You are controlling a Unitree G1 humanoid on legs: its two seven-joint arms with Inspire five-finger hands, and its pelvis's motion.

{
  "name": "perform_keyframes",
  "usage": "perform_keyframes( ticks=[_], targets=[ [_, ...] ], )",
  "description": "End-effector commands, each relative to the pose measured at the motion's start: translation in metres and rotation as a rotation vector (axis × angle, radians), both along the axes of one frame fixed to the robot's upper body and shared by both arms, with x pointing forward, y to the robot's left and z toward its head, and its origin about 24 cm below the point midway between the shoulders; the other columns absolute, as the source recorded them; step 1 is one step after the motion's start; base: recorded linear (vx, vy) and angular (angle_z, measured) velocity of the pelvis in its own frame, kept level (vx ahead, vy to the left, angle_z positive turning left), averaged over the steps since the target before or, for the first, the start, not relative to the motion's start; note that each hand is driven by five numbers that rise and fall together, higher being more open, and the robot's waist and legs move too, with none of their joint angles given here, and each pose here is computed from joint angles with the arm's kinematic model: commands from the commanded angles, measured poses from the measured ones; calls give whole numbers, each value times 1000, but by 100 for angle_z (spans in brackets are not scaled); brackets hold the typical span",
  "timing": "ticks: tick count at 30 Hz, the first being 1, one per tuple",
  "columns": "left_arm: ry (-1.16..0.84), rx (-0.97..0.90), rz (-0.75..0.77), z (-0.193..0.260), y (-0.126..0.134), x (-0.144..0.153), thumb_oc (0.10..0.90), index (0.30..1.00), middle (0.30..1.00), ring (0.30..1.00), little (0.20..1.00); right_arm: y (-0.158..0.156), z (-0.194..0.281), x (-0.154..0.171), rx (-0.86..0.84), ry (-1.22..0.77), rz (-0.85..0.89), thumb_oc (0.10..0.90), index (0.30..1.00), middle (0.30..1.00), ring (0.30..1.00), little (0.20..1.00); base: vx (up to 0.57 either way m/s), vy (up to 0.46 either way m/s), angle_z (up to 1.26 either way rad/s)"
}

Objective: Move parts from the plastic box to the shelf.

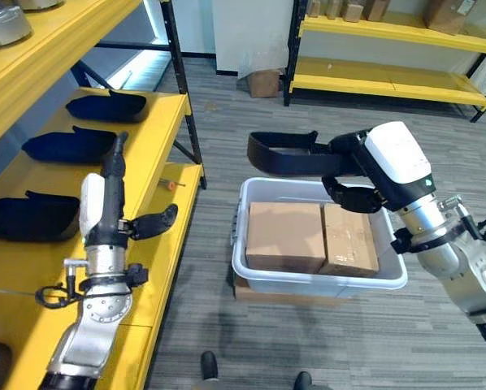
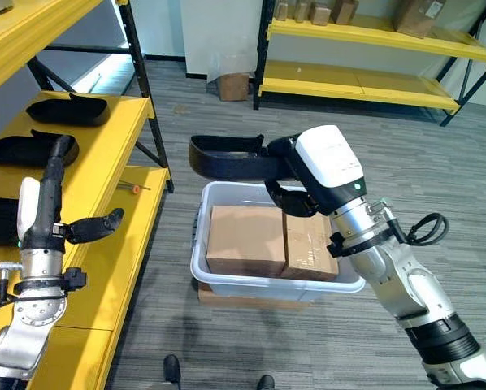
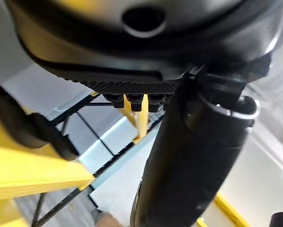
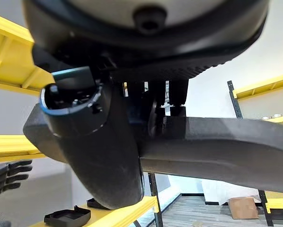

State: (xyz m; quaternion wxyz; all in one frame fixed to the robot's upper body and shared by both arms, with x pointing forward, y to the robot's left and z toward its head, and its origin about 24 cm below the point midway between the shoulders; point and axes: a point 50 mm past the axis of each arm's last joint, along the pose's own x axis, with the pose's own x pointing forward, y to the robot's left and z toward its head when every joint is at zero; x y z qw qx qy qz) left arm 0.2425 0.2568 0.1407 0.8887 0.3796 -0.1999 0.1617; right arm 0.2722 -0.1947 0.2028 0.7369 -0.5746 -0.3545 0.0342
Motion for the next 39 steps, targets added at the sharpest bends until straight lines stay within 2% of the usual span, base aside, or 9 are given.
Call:
perform_keyframes(
  ticks=[1,22,39],
  targets=[
    [-272,154,-121,50,-23,7,900,1000,1000,1000,1000,14,53,-10,119,-263,130,400,300,300,300,300,0,0,0],
    [-298,328,-350,67,-71,28,900,1000,1000,1000,1000,40,55,-2,96,-230,249,400,300,300,300,300,-1,1,-1],
    [-292,270,-430,61,-94,32,900,1000,1000,1000,1000,51,57,-5,110,-243,302,400,300,300,300,300,-4,2,-1]
  ],
)
